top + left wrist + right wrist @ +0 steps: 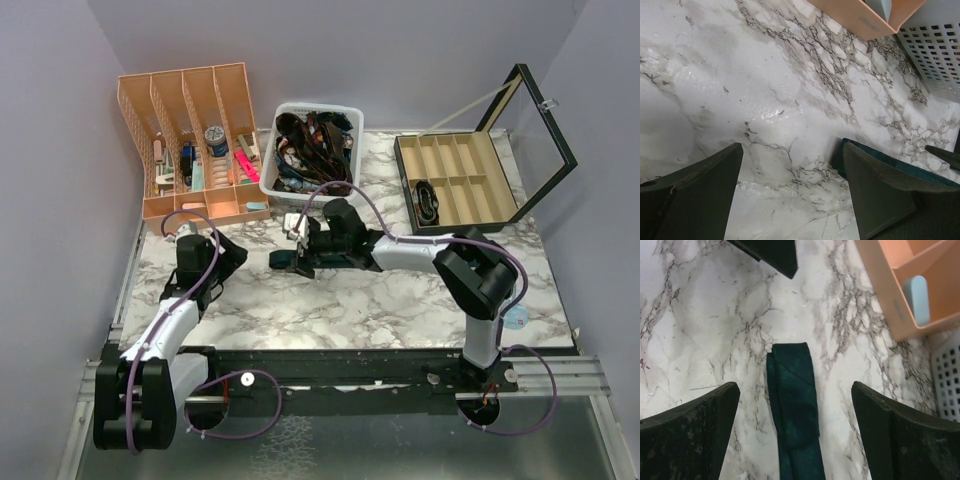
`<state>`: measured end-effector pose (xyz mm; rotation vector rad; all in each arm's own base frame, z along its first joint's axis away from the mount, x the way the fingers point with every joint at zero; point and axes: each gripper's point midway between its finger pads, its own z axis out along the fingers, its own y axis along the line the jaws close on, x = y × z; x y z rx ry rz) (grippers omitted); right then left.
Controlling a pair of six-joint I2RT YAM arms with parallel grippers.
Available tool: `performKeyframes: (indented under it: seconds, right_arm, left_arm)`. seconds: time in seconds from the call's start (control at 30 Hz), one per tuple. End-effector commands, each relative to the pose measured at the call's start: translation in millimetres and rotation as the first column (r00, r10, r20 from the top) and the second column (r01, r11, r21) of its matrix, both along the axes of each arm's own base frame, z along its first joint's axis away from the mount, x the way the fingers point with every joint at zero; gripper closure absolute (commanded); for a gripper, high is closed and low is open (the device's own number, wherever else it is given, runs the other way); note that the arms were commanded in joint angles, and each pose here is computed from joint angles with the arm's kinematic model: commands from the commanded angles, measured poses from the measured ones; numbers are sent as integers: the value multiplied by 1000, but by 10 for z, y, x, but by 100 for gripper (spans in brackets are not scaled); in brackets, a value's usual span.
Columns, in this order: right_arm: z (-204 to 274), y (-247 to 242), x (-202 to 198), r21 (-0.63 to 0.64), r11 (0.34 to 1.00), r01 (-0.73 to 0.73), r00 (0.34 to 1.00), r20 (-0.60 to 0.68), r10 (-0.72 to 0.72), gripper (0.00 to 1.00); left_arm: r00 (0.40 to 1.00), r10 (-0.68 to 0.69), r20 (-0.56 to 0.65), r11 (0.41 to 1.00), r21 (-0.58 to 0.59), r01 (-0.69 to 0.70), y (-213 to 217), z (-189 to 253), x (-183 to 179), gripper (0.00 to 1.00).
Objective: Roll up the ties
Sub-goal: Roll the tie at the center of the board.
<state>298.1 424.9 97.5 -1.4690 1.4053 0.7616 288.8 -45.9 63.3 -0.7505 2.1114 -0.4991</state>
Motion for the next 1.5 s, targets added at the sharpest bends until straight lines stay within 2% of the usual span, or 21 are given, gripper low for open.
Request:
performKeyframes:
  seconds: [0.0,0.33,0.6,0.87,1.0,1.17,1.3,1.47]
  right_arm:
    - [-96,180,-66,-16,995,-99,993,67,100,0]
    - [-392,294,-68,-88,982,-168,985,17,170,0]
    - [-558,474,-89,-72,979,-193,974,-134,182,8]
    - [-741,427,-74,-107,975,-195,976,-118,182,16]
    - [-852,422,-114,-109,972,-207,971,-143,191,28]
    - [-906,420,-50,-130,973,-191,972,-165,169,33]
    - [-880,409,-42,-122,976,-182,975,-152,162,40]
    - [-859,418,-47,-116,976,-186,975,-148,168,54]
  left_arm:
    - [1000,-17,-5,1000,3,17,52,3,-8,18]
    - [1000,-24,-17,999,-23,23,72,-82,-28,18]
    - [1000,-19,-24,1000,-22,18,119,-102,-45,18]
    - [999,-18,-34,1000,-23,17,151,-123,-68,18]
    - [999,-16,-34,999,-29,15,154,-133,-68,18]
    - [999,-22,-35,999,-31,21,152,-126,-68,18]
    - [999,-21,-30,999,-34,19,156,-110,-67,18]
    - [999,-20,-33,999,-37,18,155,-121,-76,18]
